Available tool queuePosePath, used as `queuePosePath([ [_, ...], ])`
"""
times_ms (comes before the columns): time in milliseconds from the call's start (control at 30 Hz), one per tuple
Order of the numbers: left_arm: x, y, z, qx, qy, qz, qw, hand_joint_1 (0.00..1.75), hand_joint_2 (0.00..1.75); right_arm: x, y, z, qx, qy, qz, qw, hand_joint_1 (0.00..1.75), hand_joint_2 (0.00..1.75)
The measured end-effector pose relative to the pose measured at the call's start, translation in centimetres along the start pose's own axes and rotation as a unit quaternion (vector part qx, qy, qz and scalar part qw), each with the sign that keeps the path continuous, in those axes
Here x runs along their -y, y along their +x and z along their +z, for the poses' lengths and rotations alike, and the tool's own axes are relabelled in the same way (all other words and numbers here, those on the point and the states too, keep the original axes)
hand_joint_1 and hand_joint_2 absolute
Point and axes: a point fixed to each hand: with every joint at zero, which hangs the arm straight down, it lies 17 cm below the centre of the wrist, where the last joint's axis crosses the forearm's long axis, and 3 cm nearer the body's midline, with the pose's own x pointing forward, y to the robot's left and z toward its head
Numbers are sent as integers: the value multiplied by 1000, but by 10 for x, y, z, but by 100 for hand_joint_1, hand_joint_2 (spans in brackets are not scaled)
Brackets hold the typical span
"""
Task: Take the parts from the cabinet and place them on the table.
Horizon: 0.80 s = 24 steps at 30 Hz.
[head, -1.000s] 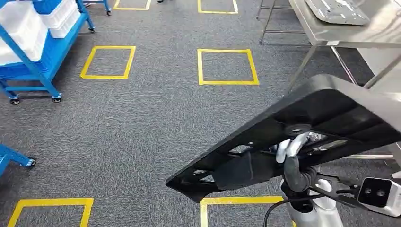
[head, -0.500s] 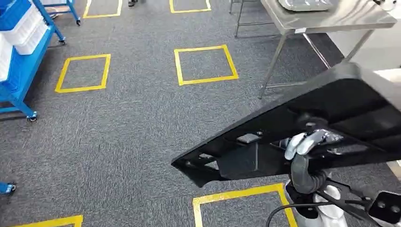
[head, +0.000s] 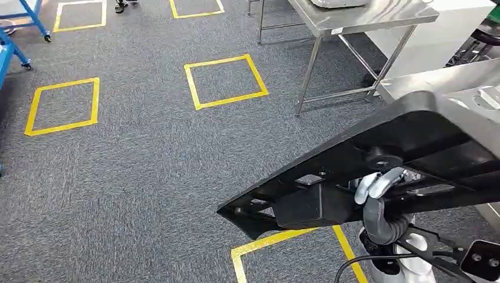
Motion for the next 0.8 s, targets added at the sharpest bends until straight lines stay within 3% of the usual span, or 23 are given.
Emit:
queuePosePath([
  [800,49,-39,17,-54,-30,2,998,0,175,1,-25,-2,-25,-2,-14,1000,175,175],
])
